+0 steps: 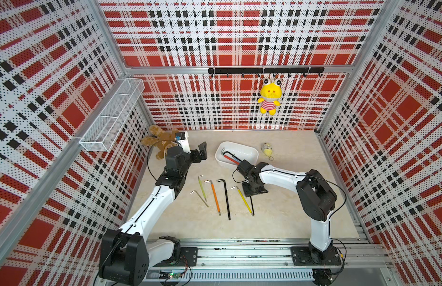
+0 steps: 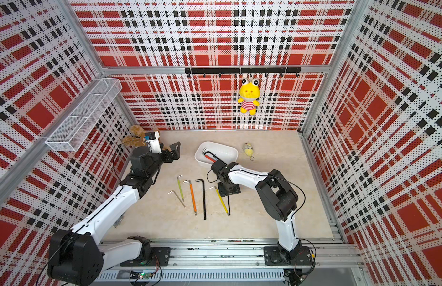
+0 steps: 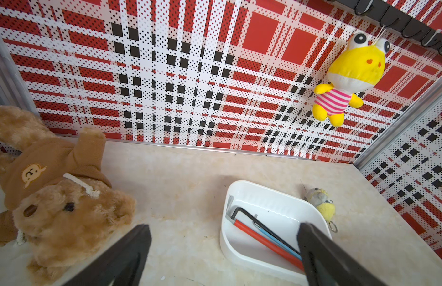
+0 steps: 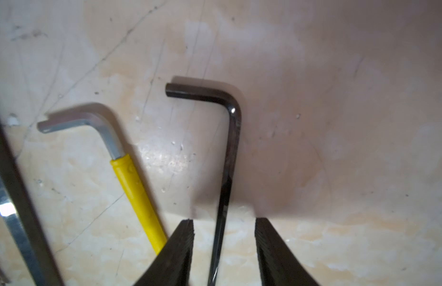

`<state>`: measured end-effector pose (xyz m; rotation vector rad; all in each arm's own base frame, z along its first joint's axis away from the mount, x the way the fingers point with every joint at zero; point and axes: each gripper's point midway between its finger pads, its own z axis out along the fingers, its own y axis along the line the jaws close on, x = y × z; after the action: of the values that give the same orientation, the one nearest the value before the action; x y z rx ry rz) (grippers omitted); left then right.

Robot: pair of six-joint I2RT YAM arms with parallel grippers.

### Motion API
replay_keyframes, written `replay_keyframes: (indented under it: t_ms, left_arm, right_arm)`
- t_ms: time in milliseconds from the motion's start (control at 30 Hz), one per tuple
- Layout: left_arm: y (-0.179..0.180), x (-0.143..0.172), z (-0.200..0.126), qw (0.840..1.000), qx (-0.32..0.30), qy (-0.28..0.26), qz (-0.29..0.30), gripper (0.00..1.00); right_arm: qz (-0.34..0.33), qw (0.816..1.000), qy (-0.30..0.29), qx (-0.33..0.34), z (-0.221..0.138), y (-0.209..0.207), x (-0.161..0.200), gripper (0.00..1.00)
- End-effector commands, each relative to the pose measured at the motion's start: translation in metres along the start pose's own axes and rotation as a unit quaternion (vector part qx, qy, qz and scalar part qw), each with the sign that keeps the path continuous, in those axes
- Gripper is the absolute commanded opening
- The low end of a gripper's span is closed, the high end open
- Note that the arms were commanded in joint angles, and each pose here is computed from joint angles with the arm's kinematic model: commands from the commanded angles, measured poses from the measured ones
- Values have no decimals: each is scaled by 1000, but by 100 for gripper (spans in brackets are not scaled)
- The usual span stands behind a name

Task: Put the hex key on the desktop into the storage box
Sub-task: Pick up the Allen key from the center of the board.

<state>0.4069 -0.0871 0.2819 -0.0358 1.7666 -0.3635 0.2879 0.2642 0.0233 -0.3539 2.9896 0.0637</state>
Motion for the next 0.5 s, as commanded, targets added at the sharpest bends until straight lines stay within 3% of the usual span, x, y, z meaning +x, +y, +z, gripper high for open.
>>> replay_keyframes:
  t_ms: [0,400,433,467]
  left_arm:
    - [-6,-15,-5,1000,4,-17,6,99]
    - [-6,-13,-2,1000,6,-11,6,99]
    - [-7,-13,-2,1000,6,-11,6,99]
    - [-6,-13,-2,1000,6,-11,6,99]
  right_arm:
    - [-2,1000,2,-1,6,8,0,49]
    - [-11,1000,14,5,15,11,8,49]
    - [5,1000,20,18,16,6,12,33]
    - [11,999,24,22,17,4,15,28]
